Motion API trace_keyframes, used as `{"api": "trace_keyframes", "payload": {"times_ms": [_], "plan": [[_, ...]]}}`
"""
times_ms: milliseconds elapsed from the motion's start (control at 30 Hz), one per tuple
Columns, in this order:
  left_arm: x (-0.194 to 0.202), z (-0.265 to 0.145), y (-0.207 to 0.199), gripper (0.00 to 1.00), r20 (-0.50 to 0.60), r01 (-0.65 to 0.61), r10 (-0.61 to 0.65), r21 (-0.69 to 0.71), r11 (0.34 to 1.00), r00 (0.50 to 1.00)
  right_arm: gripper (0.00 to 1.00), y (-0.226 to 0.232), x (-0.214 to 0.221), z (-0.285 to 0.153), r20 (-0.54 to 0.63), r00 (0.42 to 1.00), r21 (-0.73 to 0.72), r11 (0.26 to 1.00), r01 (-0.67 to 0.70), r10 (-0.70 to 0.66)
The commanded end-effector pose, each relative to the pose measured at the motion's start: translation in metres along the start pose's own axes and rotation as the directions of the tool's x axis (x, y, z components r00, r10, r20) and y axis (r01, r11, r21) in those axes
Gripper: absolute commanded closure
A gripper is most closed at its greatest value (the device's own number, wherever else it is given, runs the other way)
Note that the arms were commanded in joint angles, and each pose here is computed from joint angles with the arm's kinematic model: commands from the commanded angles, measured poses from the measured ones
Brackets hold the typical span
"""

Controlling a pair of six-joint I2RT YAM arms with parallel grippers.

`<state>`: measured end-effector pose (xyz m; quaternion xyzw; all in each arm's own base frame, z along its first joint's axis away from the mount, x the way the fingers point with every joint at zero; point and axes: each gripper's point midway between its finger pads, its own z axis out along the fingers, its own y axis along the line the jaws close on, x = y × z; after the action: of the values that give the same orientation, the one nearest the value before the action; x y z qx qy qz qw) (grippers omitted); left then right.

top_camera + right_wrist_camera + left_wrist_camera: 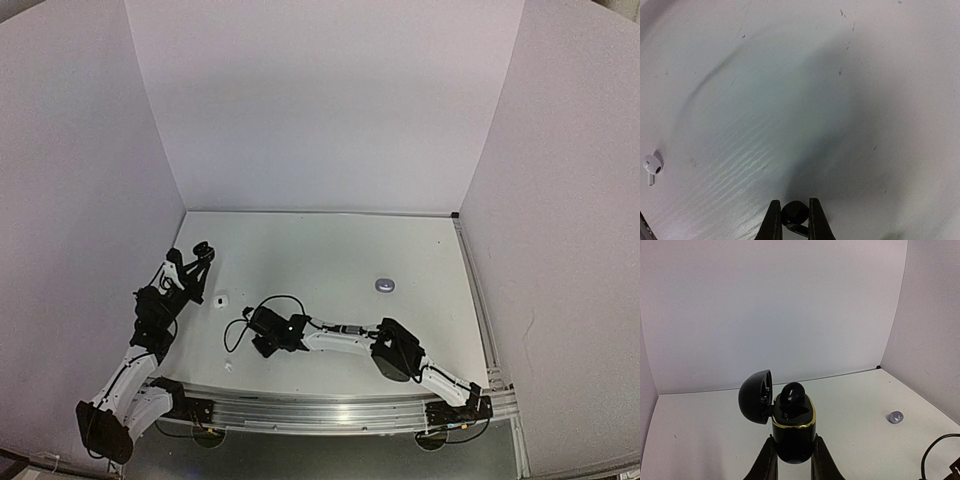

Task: Insert the wireless bluetooth earbuds into the charging case
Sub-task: Move the left earbud to the center of the board.

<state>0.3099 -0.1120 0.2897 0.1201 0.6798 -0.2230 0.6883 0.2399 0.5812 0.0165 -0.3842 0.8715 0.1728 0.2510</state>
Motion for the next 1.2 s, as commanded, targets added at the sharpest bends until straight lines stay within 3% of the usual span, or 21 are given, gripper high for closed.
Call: {"api": "trace_keyframes", "payload": {"times_ms": [0,233,400,633,733,900,1167], "plan": [[-0.025,-0.003,-0.003,1.00,0.066,-0.028,0.028,0.003,1.000,0.997,1.00,0.017,0.034,-0.043,-0.144,0.987,0.009,0.998,-0.069,0.069],[-0.025,-0.002,-0.004,1.00,0.071,-0.031,0.030,0.008,0.999,0.997,1.00,0.009,0.095,-0.077,-0.331,0.925,0.132,0.980,-0.152,0.188],[-0.026,-0.002,-0.004,1.00,0.077,-0.026,0.025,0.012,1.000,0.997,1.00,-0.014,0.118,-0.107,-0.324,0.877,0.299,0.918,-0.261,0.355],[-0.027,-0.002,-0.005,1.00,0.080,-0.020,0.018,0.022,1.000,0.997,1.00,-0.078,0.127,-0.151,-0.062,0.823,0.514,0.725,-0.459,0.565],[-0.028,-0.001,-0.007,1.00,0.085,-0.015,0.012,0.031,0.999,0.996,1.00,-0.116,0.119,-0.162,0.069,0.755,0.541,0.612,-0.577,0.652],[-0.030,-0.002,-0.008,1.00,0.088,-0.017,0.014,0.038,0.999,0.996,1.00,-0.163,0.117,-0.151,0.161,0.671,0.539,0.505,-0.674,0.724],[-0.033,-0.003,-0.009,1.00,0.098,-0.009,0.006,0.039,0.999,0.995,1.00,-0.213,0.139,-0.144,0.348,0.462,0.539,0.229,-0.810,0.816]]}}
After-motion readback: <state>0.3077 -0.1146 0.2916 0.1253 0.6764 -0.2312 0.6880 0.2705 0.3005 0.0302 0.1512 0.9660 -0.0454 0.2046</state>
